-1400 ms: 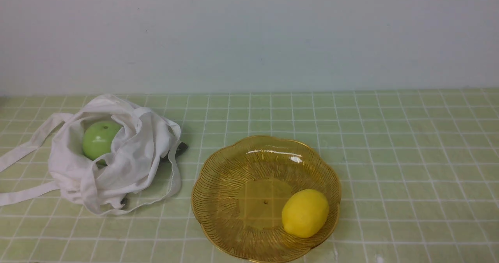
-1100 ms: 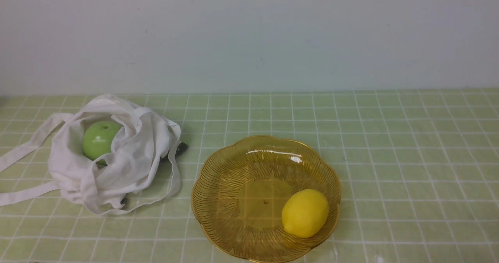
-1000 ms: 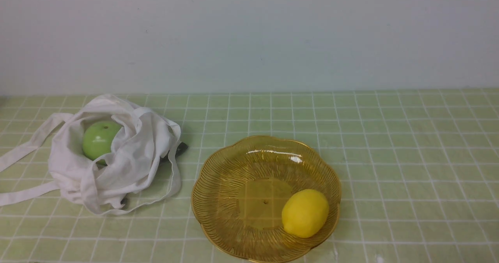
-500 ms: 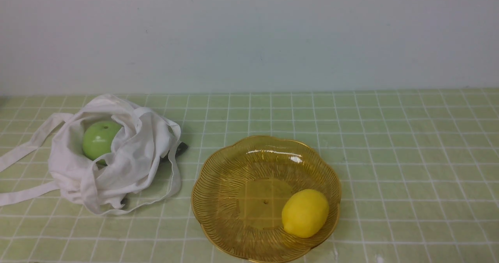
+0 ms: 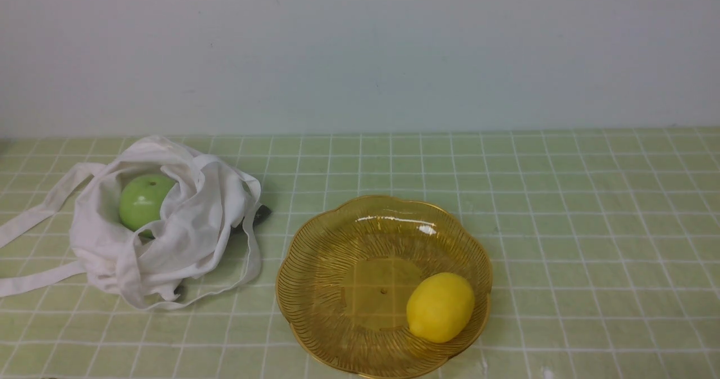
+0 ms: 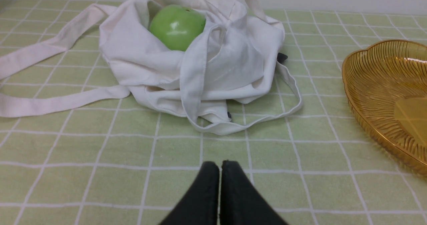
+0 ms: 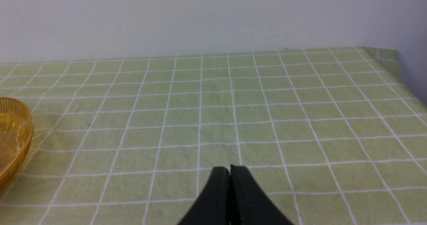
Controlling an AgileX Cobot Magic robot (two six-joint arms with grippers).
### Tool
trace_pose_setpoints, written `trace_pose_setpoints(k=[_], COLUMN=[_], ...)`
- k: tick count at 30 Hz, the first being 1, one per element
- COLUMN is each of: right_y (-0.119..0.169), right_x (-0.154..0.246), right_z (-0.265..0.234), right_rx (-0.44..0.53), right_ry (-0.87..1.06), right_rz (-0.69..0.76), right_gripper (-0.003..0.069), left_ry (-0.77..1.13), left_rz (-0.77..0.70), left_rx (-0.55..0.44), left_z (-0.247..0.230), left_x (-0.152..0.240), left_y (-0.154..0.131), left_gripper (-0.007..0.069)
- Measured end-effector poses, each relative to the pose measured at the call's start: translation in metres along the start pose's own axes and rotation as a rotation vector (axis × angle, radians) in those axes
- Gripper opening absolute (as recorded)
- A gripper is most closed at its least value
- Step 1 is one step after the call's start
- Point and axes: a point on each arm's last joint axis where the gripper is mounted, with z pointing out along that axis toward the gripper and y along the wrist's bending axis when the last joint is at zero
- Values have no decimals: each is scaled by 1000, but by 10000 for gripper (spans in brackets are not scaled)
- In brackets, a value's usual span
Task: Take the fruit out of the bag on the green coffee tablecloth and place them on the plate.
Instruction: 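Reach into the white bag and grasp the apple with the left gripper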
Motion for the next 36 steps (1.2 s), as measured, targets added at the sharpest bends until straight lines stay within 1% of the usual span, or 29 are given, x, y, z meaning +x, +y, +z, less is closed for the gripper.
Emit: trace_pose_setpoints(k=[6, 15, 17, 19, 20, 21, 24, 26, 28, 31, 33, 36], right_y=[0, 0, 0, 0, 0, 0, 0, 0, 0, 0, 0, 0], right_x=[0, 0, 0, 0, 0, 0, 0, 0, 0, 0, 0, 0], right_z=[0, 0, 0, 0, 0, 0, 0, 0, 0, 0, 0, 0], right_rx=[0, 0, 0, 0, 0, 0, 0, 0, 0, 0, 0, 0], right_ry=[0, 0, 0, 0, 0, 0, 0, 0, 0, 0, 0, 0], right_rz=[0, 0, 0, 0, 0, 0, 0, 0, 0, 0, 0, 0], right_gripper=[-15, -15, -15, -15, -15, -15, -15, -15, -15, -15, -15, -15], left_ry=[-5, -5, -4, 5, 11, 26, 51, 58, 53, 40, 16, -72], left_rz=[45, 52, -65, -317, -420, -617, -896, -1013, -1049, -1044, -1001, -889], left_rx=[-17, -20, 4, 63, 90, 137, 211, 248, 264, 272, 293, 338], left_z=[0, 0, 0, 0, 0, -1, -2, -3, -3, -3, -8, -24], left_x=[0, -1, 0, 0, -1, -2, -4, -6, -7, -9, -19, -56], left_y=[2, 2, 0, -6, -8, -12, -19, -21, -22, -22, -23, -27], left_gripper=[-8, -8, -8, -8, -8, -8, -8, -8, -8, -8, -8, -8])
